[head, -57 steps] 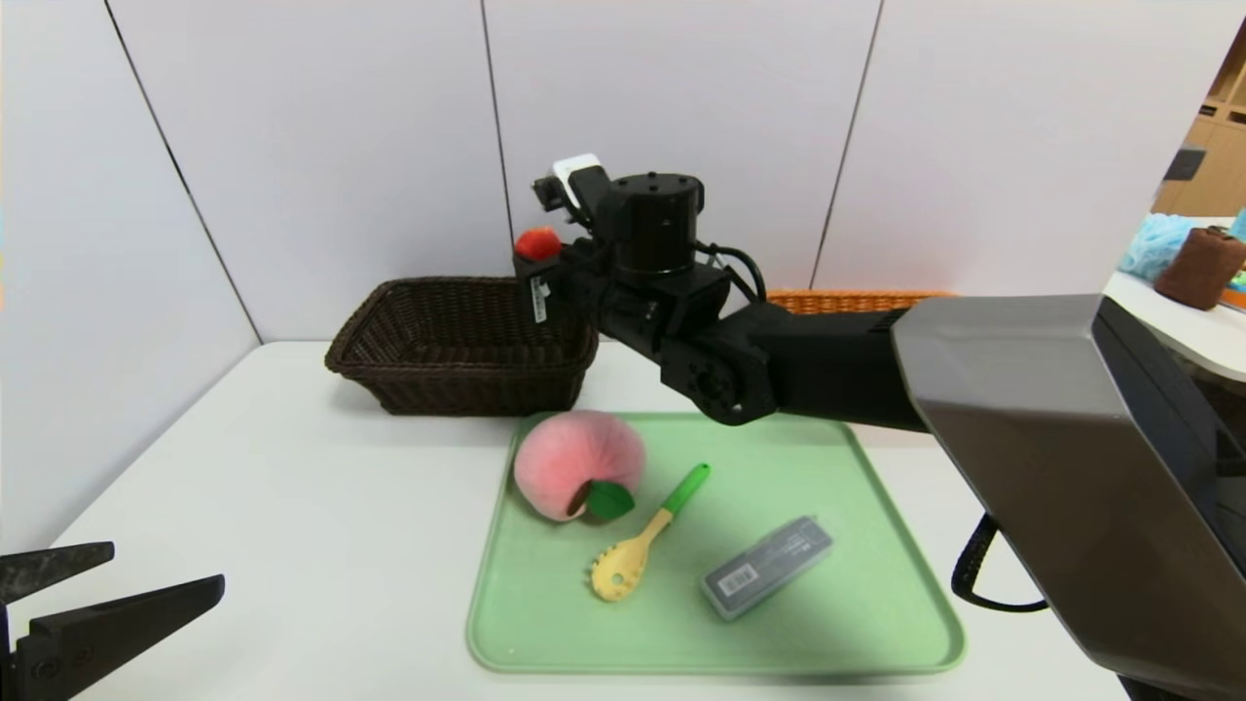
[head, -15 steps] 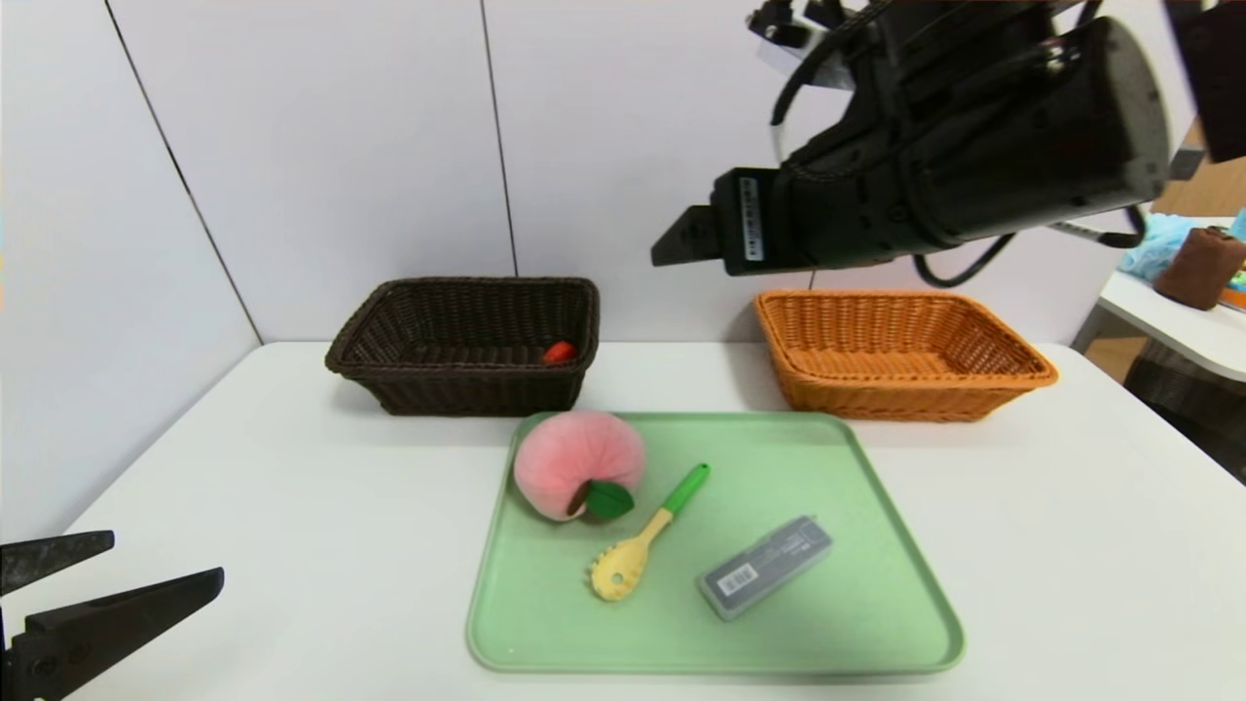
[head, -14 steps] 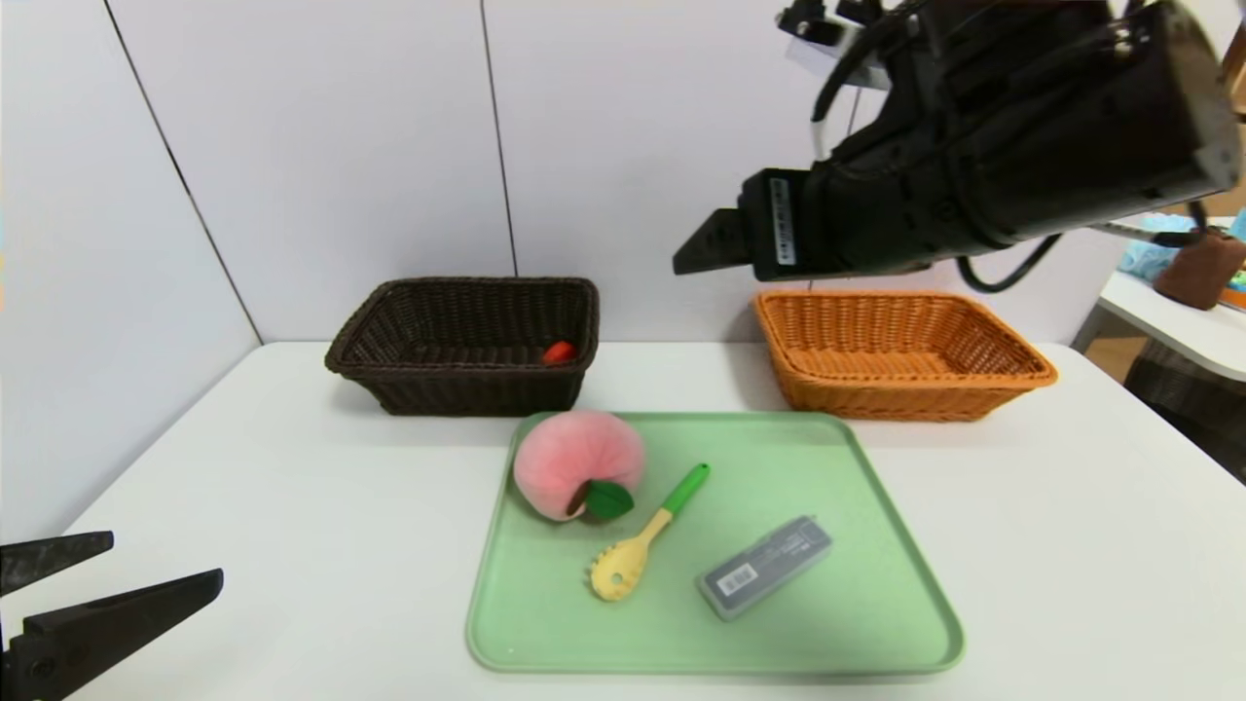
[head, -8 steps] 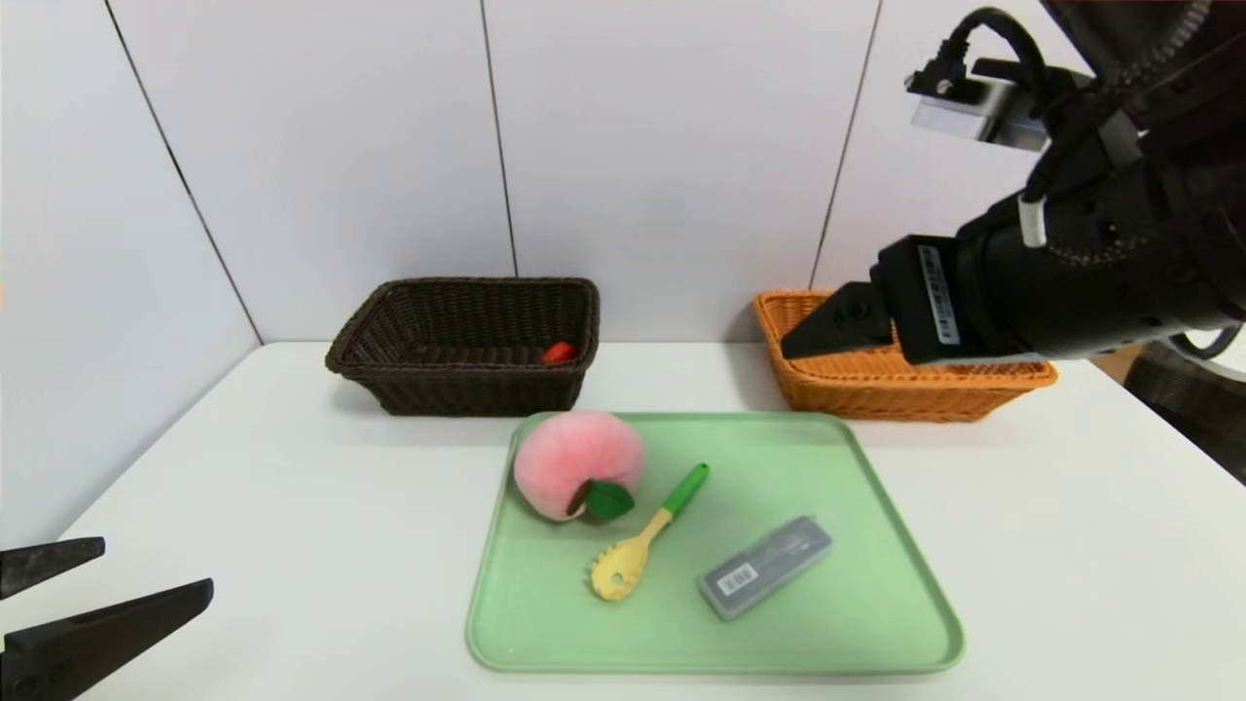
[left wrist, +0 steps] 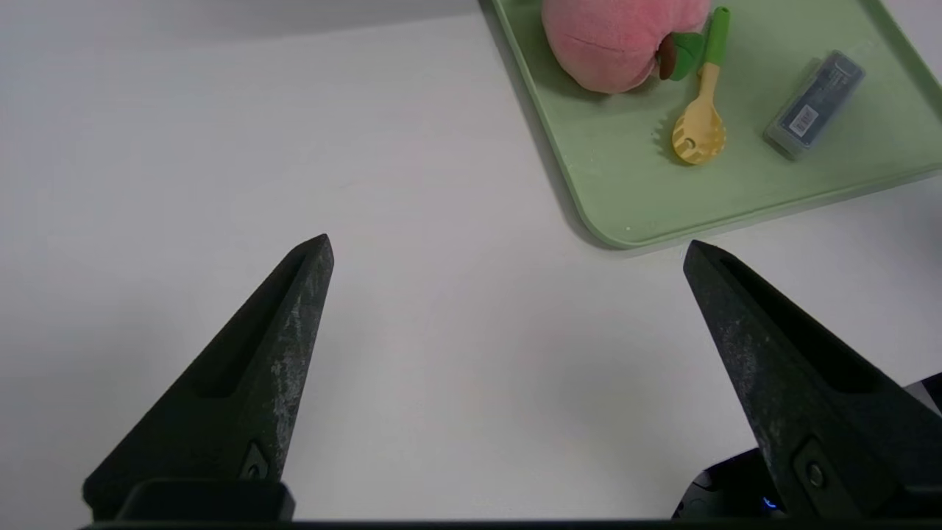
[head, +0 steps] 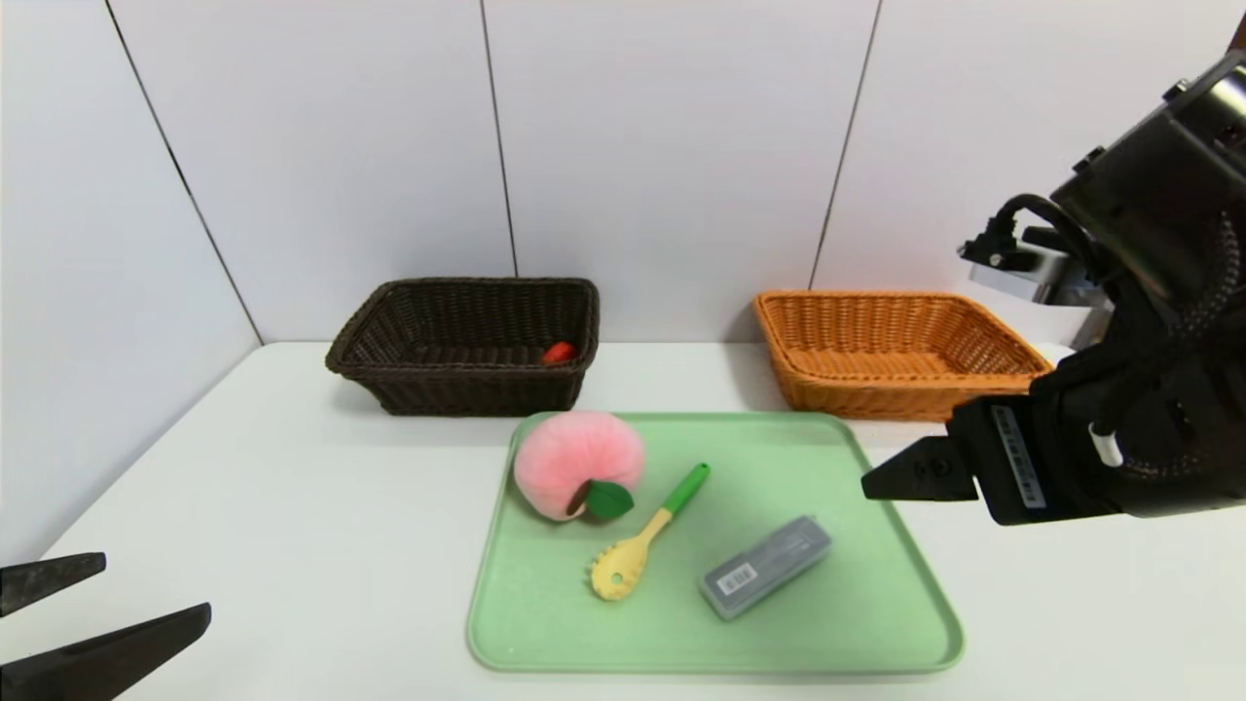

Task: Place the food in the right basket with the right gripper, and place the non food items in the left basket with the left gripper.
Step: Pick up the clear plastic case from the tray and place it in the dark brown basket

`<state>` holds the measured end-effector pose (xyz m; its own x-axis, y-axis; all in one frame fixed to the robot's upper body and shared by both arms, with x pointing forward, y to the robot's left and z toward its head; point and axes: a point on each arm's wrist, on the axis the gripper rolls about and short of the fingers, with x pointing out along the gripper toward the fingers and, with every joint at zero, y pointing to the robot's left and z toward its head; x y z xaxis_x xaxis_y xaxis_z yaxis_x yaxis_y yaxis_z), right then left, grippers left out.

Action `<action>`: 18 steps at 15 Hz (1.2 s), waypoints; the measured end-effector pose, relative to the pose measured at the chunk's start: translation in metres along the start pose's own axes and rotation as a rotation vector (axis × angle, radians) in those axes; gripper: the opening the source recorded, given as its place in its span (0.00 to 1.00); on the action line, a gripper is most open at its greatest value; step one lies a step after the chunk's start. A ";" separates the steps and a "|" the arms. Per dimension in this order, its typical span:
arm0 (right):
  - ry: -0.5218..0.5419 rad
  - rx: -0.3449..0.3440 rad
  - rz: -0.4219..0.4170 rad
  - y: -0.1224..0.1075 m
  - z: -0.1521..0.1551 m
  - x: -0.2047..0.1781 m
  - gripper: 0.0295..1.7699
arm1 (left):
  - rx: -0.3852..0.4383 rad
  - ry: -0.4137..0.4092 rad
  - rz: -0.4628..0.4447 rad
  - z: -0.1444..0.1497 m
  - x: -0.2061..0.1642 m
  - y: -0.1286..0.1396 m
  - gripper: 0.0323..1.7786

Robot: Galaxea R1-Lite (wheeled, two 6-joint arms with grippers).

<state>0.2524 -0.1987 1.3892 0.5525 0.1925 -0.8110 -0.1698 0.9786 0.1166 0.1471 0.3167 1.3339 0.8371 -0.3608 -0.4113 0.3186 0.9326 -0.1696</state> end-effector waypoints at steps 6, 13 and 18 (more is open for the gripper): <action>0.024 0.082 -0.017 -0.003 -0.004 0.005 0.96 | 0.005 0.000 -0.016 -0.001 0.000 -0.001 0.95; 0.130 0.298 -0.122 0.010 0.004 0.038 0.96 | 0.006 -0.003 -0.017 -0.001 -0.001 -0.001 0.95; 0.218 0.367 -0.187 0.018 0.006 0.054 0.96 | 0.006 -0.008 -0.018 -0.001 -0.003 -0.001 0.95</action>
<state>0.2835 -0.1701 1.3511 0.3551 0.0289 -0.9344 0.2384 0.9637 0.1204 0.1439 0.3167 1.3339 0.8349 -0.3775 -0.4006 0.3365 0.9260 -0.1713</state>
